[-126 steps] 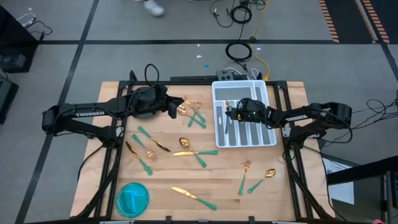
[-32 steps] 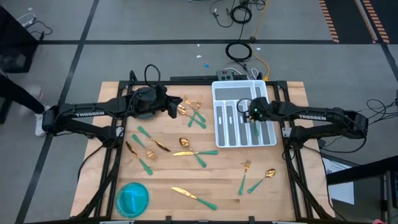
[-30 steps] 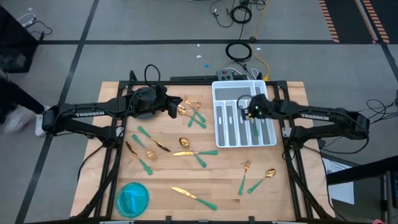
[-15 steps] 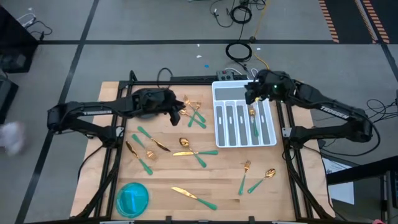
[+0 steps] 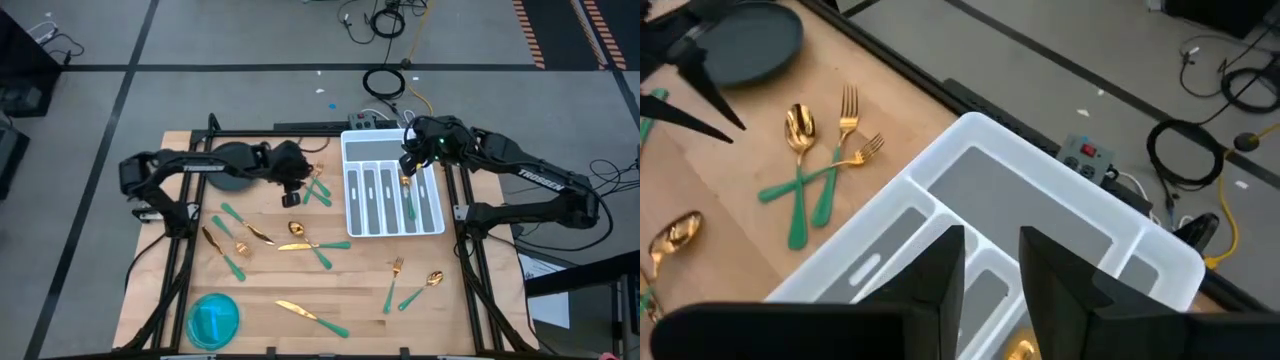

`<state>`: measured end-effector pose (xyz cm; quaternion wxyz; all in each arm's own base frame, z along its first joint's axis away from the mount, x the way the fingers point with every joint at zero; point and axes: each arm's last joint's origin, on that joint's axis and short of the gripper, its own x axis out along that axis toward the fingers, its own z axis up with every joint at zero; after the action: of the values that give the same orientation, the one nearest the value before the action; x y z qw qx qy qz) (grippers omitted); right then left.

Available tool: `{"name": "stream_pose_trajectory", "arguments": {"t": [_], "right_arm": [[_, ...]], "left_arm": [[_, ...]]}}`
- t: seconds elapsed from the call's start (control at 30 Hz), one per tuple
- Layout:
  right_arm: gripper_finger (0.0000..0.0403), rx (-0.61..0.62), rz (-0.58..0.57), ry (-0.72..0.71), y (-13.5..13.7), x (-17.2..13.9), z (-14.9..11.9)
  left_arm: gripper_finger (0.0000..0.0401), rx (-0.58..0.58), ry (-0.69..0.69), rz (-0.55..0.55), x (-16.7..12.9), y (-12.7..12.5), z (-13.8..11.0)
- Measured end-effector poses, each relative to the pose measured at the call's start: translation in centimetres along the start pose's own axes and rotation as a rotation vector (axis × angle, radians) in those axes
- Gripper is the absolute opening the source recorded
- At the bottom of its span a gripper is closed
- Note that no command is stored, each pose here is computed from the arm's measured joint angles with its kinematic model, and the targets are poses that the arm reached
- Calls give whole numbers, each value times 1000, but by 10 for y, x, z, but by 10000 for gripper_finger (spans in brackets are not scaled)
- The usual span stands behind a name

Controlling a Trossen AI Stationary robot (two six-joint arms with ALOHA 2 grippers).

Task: Sort silverware
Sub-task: Put the green spoon into the white silverware organizer

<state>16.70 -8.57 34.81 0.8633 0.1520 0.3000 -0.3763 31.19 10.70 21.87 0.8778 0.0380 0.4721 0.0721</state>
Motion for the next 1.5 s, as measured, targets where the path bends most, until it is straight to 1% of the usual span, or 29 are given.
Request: {"name": "stream_pose_trajectory", "arguments": {"t": [0.13, 0.2, 0.27, 0.43, 0.5, 0.73, 0.83, 1.07, 1.23, 1.33, 1.5], "right_arm": [[91, -27, 1, -1, 0, 0, 0], [91, -43, 2, -1, 0, 0, 0], [91, -49, 5, 1, 0, 0, 0], [91, -50, 5, 1, 0, 0, 0], [91, -50, 6, 1, 0, 0, 0], [91, -51, 34, 9, 1, 0, 0], [91, -51, 57, 19, 2, 0, -1], [91, -53, 71, 32, 2, 0, -2], [91, -55, 74, 40, 2, 0, -3], [91, -55, 74, 39, 2, 0, -3], [91, -55, 74, 40, 2, 0, -3]], "left_arm": [[82, 143, 112, -36, 12, 4, 3], [82, 193, 146, -48, 18, 8, 4], [82, 224, 162, -53, 23, 12, 3], [82, 260, 190, -59, 33, 20, 1], [82, 258, 187, -53, 36, 25, 2], [82, 294, 187, -99, 52, 36, 4], [82, 294, 206, -121, 60, 37, 2], [82, 319, 224, -140, 71, 38, 0], [82, 314, 246, -158, 73, 40, -5], [82, 327, 247, -159, 73, 42, -6], [82, 309, 239, -181, 73, 46, -8]]}}
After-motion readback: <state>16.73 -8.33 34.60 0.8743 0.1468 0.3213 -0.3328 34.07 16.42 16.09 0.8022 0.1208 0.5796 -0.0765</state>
